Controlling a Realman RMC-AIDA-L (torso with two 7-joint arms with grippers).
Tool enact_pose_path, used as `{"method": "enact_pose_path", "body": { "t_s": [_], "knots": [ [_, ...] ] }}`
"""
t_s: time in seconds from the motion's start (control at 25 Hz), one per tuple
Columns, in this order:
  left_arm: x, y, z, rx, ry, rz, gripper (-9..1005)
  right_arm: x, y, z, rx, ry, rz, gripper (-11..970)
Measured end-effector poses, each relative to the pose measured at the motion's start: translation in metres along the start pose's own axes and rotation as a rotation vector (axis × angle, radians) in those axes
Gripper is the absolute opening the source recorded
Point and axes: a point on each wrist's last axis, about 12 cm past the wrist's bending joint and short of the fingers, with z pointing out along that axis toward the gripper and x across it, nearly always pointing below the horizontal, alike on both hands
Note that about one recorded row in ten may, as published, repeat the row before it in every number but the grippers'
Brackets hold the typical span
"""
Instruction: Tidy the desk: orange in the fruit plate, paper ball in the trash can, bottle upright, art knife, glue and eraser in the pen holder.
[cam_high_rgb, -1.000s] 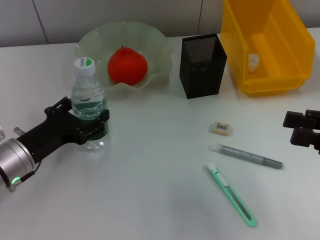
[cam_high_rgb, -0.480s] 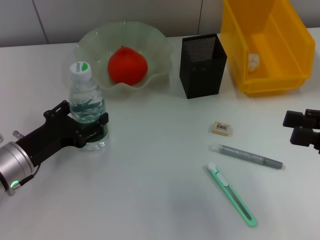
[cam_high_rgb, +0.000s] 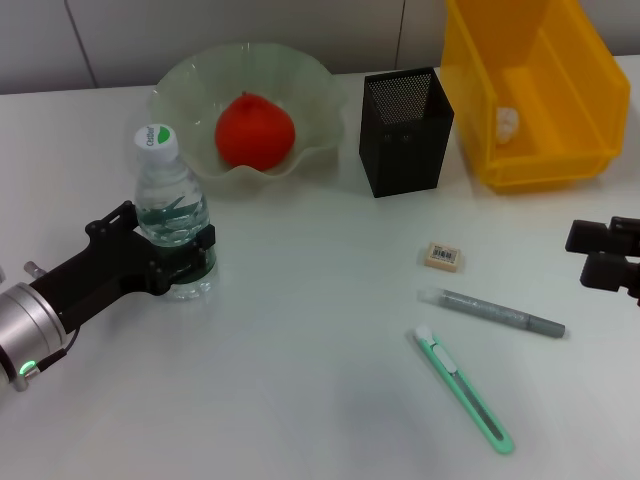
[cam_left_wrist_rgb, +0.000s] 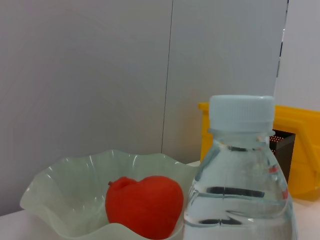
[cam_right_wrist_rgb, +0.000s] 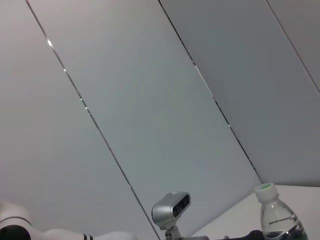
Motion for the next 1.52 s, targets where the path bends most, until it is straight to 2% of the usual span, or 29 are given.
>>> {"method": "enact_pose_path", "body": {
  "t_s": [1.52],
  "knots": [
    [0.0025,0.0013,-0.0042,-0.013,0.007,-0.040,778,0.0010,0.0023,-0.0010,-0.009,-0.007,0.004,449]
  ]
}}
